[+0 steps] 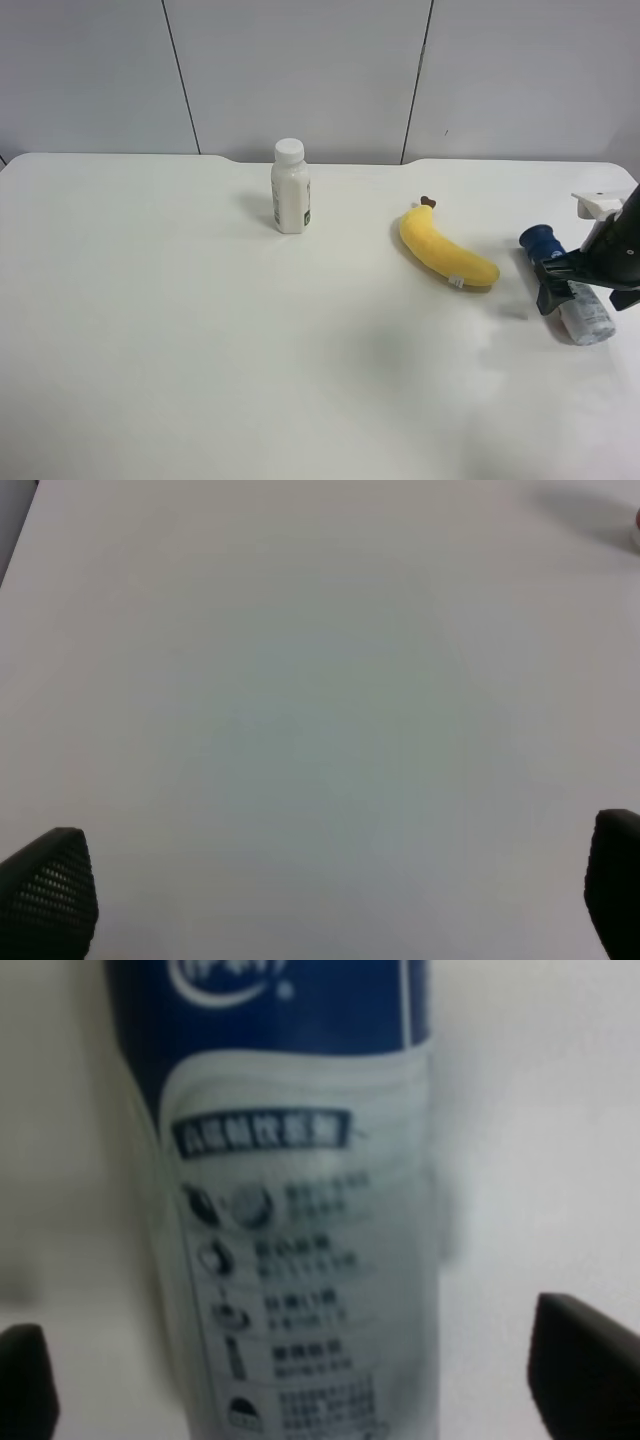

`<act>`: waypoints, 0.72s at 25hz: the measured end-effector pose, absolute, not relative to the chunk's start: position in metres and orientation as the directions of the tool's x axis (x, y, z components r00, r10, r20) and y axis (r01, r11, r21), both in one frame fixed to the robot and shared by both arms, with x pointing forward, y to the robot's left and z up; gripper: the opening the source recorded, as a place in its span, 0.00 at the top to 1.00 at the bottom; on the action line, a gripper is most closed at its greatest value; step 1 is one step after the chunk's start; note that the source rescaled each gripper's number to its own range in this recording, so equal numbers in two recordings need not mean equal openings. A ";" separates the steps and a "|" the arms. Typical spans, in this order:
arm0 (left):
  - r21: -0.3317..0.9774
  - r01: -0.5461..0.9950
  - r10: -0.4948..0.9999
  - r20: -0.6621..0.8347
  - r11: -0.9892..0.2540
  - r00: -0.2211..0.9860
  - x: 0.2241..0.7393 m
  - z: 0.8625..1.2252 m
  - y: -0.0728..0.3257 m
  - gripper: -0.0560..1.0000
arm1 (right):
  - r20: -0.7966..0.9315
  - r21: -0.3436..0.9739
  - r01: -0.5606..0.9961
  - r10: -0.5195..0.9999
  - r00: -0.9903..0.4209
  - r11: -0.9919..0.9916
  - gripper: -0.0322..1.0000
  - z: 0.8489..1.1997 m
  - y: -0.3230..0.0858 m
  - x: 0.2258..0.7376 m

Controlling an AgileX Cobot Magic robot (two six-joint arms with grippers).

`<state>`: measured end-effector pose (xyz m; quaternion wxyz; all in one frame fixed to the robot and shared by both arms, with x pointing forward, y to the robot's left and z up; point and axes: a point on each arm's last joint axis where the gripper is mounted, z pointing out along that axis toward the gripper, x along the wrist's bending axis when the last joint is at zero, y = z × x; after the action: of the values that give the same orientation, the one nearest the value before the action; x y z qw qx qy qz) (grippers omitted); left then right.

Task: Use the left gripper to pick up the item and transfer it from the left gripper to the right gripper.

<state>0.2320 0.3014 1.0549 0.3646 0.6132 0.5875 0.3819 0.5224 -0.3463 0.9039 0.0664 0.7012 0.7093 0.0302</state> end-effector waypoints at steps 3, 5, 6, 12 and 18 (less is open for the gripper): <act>0.896 0.442 0.999 0.040 -0.044 0.018 0.232 1.055 0.301 0.01 | -0.052 0.135 0.991 0.999 -0.007 0.014 0.02 0.904 -0.346 0.522; 0.896 0.442 0.999 0.040 -0.044 0.018 0.232 1.055 0.301 0.01 | -0.052 0.133 0.991 0.999 -0.006 0.013 0.01 0.904 -0.346 0.522; 0.896 0.442 0.999 0.040 -0.044 0.018 0.232 1.055 0.301 0.01 | -0.052 0.131 0.991 0.999 -0.006 0.013 0.00 0.904 -0.346 0.522; 0.896 0.442 0.999 0.040 -0.044 0.018 0.232 1.055 0.301 0.01 | -0.052 0.128 0.992 0.999 -0.005 0.011 0.00 0.911 -0.346 0.519; 0.896 0.442 0.999 0.040 -0.044 0.018 0.232 1.055 0.301 0.01 | -0.067 0.215 0.977 0.998 0.007 0.008 0.00 0.947 -0.345 0.511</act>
<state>0.2320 0.3014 1.0549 0.3646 0.6132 0.5875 0.3819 0.5112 -0.3449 0.9474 0.1004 0.7023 0.7027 0.0529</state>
